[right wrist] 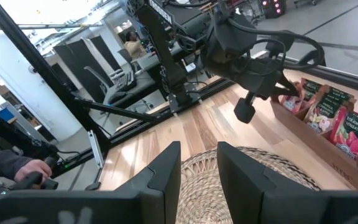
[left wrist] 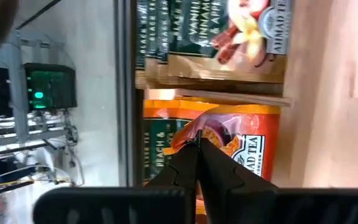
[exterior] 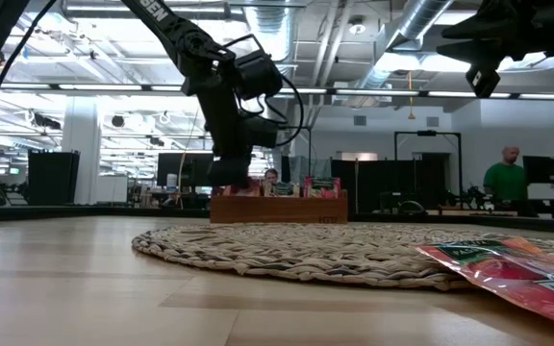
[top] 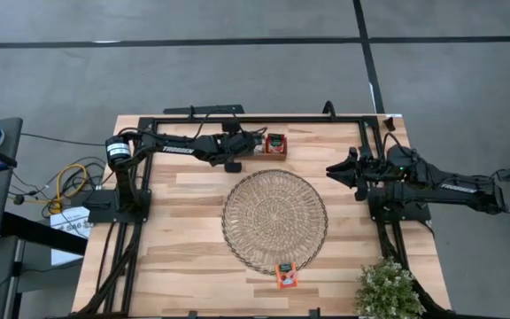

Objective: Pick & Place Tea
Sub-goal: Put the orange tea bag into the left section of the brown wooden organizer

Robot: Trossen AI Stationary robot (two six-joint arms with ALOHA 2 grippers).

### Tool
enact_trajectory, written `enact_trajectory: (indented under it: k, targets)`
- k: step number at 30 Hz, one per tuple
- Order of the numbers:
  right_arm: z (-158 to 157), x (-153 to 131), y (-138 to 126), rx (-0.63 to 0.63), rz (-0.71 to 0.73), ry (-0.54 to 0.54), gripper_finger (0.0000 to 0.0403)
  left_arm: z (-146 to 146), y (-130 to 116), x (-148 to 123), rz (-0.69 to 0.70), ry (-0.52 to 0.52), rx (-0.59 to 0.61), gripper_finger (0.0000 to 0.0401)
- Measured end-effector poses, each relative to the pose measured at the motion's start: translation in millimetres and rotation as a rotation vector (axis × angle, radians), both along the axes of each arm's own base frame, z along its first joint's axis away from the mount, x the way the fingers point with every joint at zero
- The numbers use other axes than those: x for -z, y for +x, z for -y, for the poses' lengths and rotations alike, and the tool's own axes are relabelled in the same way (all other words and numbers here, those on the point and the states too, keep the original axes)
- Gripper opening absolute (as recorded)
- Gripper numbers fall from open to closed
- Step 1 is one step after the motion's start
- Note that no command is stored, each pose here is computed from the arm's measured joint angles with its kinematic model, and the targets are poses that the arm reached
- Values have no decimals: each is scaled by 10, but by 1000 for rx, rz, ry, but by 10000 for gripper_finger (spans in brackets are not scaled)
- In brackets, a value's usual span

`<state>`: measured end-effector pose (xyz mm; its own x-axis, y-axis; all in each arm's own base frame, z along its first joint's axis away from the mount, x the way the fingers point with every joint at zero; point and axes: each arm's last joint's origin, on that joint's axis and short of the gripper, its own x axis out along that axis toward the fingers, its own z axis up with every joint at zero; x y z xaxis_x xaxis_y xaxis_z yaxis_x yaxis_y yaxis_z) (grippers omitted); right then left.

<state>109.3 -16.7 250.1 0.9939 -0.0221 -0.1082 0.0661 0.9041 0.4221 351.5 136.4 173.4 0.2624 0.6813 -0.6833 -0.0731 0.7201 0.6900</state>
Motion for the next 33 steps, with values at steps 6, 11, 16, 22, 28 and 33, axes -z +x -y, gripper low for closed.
enact_trajectory:
  k: [6,11,16,22,28,33]
  targets:
    - [0,0,0,0,0,0,97,15,-27,24,-26,-35,5,0]
    - [0,0,0,-1,0,0,97,15,-28,25,-19,-38,-4,0]
    - [0,0,0,-1,0,0,97,15,-28,24,-16,-37,-9,0]
    - [0,0,0,-1,0,0,97,17,-27,24,-16,-36,-9,15]
    - [0,0,0,-1,0,0,97,17,-26,23,-16,-36,-8,58]
    - [0,0,0,-1,0,1,97,20,-25,23,-24,-32,0,110]
